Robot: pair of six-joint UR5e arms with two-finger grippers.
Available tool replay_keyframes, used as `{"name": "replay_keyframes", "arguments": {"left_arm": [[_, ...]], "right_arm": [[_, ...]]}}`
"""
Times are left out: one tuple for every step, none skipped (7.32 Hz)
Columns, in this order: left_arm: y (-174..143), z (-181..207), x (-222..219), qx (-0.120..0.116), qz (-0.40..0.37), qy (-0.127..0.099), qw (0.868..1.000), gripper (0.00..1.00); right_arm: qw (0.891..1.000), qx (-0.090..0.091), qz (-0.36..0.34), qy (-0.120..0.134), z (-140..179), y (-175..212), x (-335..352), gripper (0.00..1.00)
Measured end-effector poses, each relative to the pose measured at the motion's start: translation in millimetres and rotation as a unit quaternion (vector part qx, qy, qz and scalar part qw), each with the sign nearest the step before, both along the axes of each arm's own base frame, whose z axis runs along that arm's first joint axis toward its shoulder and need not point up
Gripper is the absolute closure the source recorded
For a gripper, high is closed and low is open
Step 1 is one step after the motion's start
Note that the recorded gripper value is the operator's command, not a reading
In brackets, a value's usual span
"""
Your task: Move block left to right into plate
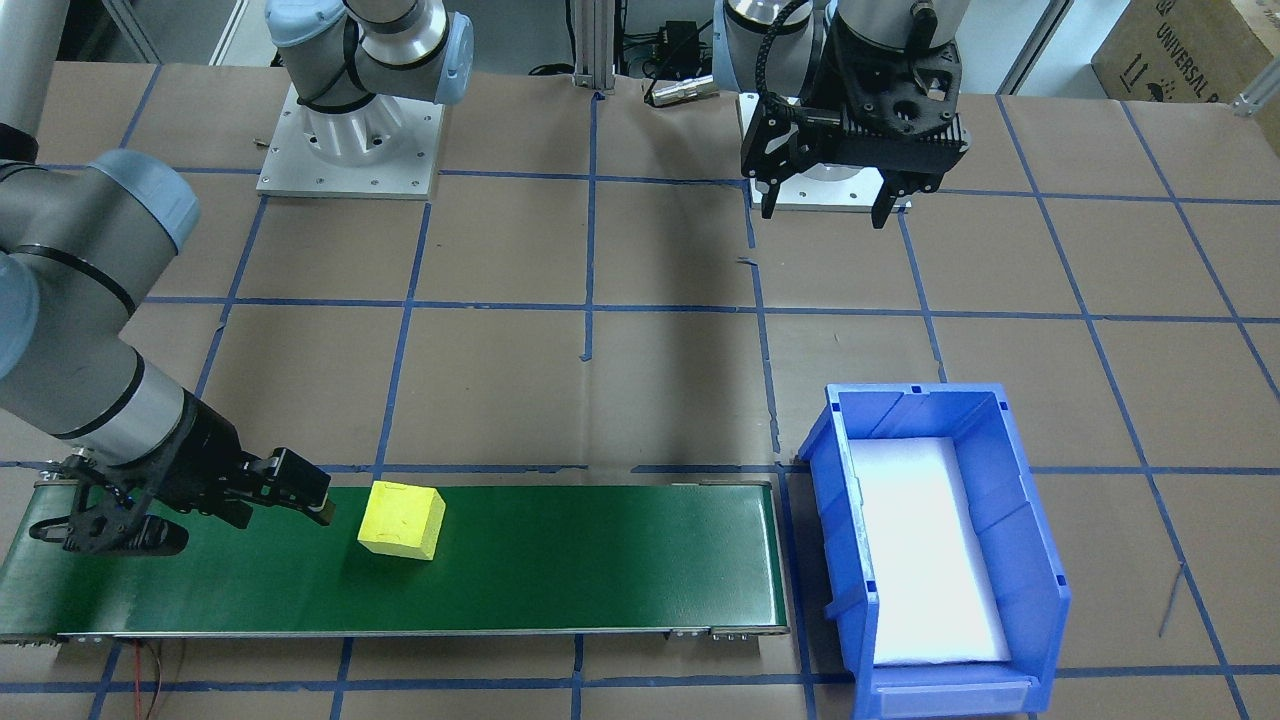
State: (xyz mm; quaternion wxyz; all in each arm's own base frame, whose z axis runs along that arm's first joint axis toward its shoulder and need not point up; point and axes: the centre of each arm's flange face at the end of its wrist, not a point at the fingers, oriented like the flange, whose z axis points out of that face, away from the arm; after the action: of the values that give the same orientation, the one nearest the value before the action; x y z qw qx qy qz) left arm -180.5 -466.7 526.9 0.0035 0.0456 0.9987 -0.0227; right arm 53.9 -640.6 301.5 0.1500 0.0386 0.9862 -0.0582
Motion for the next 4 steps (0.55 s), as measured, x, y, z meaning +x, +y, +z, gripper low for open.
{"name": "replay_keyframes", "arguments": {"left_arm": [[0.0,0.0,0.0,0.0,0.0,0.0,1.0,0.0],[0.0,0.0,0.0,0.0,0.0,0.0,1.0,0.0],[0.0,0.0,0.0,0.0,0.0,0.0,1.0,0.0],[0.0,0.0,0.0,0.0,0.0,0.0,1.0,0.0]], "right_arm": [[1.0,0.006,-0.002,-0.004,-6.6,-0.4,3.1,0.0],[1.0,0.012,-0.005,-0.007,-13.4,-0.7,4.2,0.0],[1.0,0.018,-0.006,-0.009,-20.0,-1.2,4.5,0.0],[1.0,0.023,-0.007,-0.01,-25.2,-1.9,4.7,0.0]]}}
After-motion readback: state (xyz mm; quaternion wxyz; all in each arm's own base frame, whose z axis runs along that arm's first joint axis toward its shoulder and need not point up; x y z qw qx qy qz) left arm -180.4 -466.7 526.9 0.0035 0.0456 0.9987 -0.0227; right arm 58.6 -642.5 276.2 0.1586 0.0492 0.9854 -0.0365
